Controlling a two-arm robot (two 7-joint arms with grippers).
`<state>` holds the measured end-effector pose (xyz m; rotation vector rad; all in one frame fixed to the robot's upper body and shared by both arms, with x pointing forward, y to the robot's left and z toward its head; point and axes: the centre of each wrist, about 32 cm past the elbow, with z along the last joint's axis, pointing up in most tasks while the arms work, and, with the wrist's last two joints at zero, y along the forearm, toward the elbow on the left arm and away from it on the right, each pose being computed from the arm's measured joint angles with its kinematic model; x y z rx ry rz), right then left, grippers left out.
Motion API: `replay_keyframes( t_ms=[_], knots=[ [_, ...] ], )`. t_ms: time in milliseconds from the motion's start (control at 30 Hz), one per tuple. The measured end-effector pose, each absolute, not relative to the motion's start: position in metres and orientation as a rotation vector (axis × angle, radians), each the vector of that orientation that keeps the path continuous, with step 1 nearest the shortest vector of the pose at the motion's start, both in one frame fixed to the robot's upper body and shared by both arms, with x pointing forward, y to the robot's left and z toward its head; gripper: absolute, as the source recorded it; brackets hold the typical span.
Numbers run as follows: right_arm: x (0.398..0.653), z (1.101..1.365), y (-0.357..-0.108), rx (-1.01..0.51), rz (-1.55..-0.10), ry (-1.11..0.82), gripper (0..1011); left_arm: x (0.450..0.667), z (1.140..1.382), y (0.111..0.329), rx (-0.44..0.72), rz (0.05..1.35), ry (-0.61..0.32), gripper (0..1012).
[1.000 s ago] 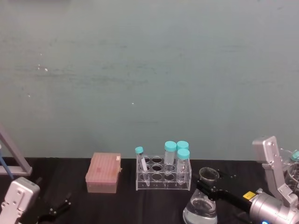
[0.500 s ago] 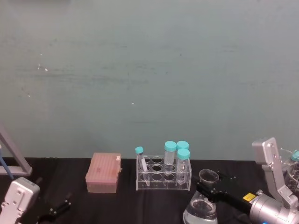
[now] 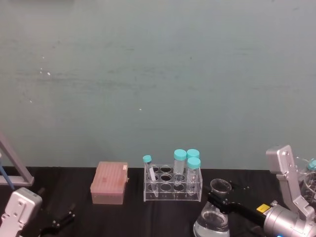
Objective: Pick up the beaker with the right gripper, shake it three times, and then put it down.
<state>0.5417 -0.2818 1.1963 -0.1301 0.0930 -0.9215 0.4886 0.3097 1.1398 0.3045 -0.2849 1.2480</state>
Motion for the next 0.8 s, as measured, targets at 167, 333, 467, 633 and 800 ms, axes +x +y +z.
replay_keyframes(
  t_ms=[167,333,467,633,800],
  knots=[
    [0.5425,1.1956,-0.2813,-0.133,-0.922,0.092,478,0.4886,1.1398,0.3097,0.305,1.248,-0.285,1000],
    [0.543,1.195,-0.2802,-0.134,-0.918,0.093,478,0.4886,1.1398,0.3097,0.304,1.248,-0.285,1000],
    [0.5432,1.1949,-0.2794,-0.133,-0.916,0.094,478,0.4886,1.1398,0.3097,0.304,1.248,-0.285,1000],
    [0.5432,1.1948,-0.2788,-0.134,-0.915,0.095,478,0.4886,1.1398,0.3097,0.304,1.248,-0.285,1000],
    [0.5433,1.1947,-0.2784,-0.133,-0.916,0.095,478,0.4886,1.1398,0.3097,0.304,1.248,-0.285,1000]
  ],
)
